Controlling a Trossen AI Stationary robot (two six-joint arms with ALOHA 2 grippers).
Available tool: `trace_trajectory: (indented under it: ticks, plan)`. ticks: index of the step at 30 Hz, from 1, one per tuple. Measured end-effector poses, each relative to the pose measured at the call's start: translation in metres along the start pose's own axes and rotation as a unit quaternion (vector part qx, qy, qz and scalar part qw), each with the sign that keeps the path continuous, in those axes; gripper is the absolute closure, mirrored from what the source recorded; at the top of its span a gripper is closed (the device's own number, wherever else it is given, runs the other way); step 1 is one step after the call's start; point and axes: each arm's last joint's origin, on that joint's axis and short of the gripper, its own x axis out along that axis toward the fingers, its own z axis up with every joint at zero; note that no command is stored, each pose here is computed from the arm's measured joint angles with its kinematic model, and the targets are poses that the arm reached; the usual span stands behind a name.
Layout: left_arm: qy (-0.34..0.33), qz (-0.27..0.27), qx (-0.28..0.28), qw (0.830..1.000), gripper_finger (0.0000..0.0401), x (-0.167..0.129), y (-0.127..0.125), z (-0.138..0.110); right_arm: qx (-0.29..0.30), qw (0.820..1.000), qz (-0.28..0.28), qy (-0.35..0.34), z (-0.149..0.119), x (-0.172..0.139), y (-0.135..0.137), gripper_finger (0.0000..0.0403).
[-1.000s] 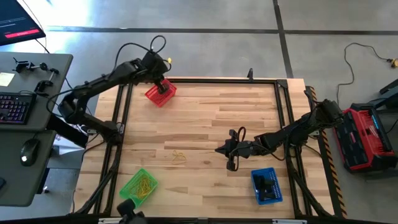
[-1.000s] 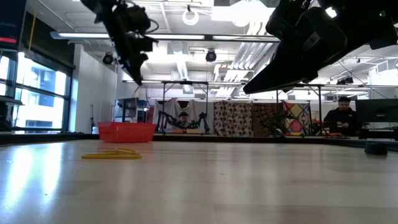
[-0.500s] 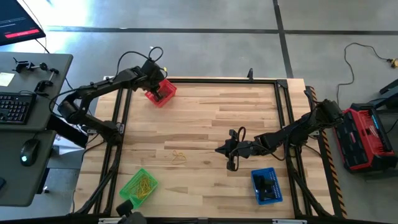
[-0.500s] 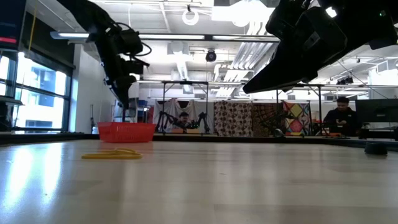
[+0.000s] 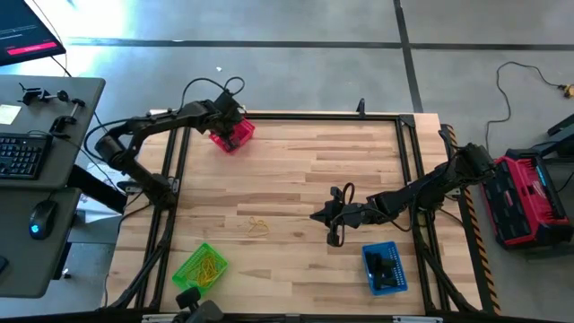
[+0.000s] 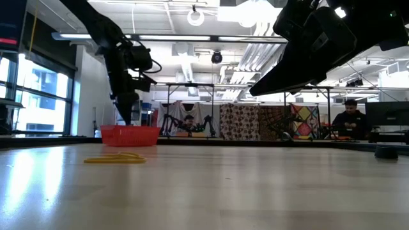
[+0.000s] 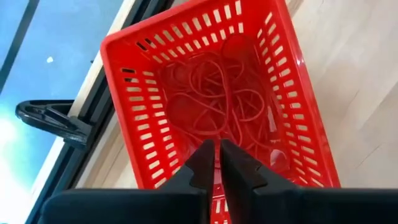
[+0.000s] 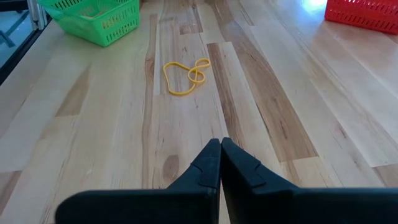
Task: Sort rubber bands into baskets
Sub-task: Put the red rubber band into the red basket, then put the black rubber band into the blue basket
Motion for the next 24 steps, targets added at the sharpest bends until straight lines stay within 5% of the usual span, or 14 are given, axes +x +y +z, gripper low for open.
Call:
trace_trajectory:
  ticks: [8,12,16,24]
  plan:
    - [-0.002,-0.027,-0.009,1.0,0.0343,0.006,-0.004,0.002,0.0,1.0,0.0,0.0,0.0,0.0,0.0,0.0403]
    - [-0.015,0.004,0.007,1.0,0.0339,-0.002,-0.009,0.005,0.003,1.0,0.0,0.0,0.0,0.0,0.0,0.0403]
    - [-0.087,0.016,0.011,0.996,0.0357,-0.026,-0.016,0.014,0.001,1.0,0.024,0.012,-0.002,0.0,0.001,0.0403]
    - [-0.234,-0.043,0.021,0.971,0.0399,-0.07,-0.053,0.031,0.007,0.999,0.031,0.035,-0.006,0.0,0.001,0.0403]
